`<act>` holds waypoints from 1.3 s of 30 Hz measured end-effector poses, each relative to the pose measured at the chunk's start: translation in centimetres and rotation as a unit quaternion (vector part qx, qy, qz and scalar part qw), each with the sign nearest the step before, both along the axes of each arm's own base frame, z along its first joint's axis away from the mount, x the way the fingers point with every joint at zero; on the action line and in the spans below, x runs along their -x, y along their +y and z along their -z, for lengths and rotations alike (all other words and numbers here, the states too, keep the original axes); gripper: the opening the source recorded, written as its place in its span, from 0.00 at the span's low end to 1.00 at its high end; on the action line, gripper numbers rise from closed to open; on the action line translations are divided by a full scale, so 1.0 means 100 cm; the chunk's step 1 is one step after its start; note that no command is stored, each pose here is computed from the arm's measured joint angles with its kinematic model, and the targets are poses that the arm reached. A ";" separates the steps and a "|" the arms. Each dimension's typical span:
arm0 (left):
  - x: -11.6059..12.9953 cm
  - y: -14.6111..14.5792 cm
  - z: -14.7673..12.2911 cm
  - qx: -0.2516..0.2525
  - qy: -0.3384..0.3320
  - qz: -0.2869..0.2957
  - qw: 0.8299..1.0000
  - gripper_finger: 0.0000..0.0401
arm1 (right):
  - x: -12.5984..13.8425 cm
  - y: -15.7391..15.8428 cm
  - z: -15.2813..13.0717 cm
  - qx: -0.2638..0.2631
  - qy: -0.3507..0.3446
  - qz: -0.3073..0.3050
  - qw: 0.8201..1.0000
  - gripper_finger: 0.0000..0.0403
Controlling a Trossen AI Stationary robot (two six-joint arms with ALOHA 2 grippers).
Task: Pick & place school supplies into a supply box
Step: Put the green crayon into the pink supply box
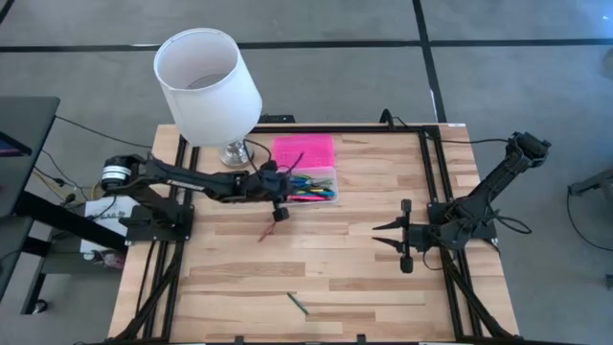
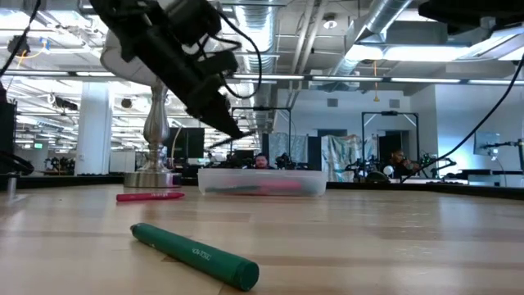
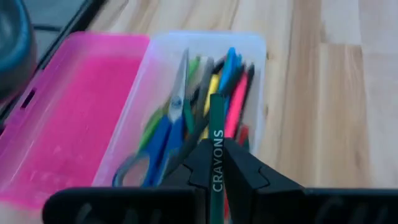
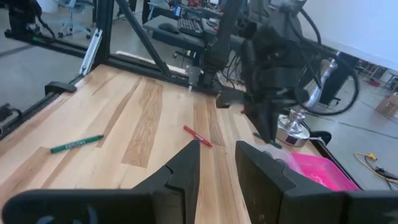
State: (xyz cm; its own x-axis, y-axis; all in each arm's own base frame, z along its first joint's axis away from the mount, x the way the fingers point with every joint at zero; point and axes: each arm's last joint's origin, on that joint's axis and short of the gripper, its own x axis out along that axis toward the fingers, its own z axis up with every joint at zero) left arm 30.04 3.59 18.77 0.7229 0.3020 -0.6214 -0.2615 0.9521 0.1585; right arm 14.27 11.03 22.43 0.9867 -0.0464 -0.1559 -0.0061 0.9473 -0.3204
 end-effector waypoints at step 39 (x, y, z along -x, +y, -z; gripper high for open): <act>-0.022 -0.004 0.024 -0.021 -0.018 0.080 0.996 0.41 | -0.003 0.003 0.010 -0.021 0.034 -0.028 0.999 0.24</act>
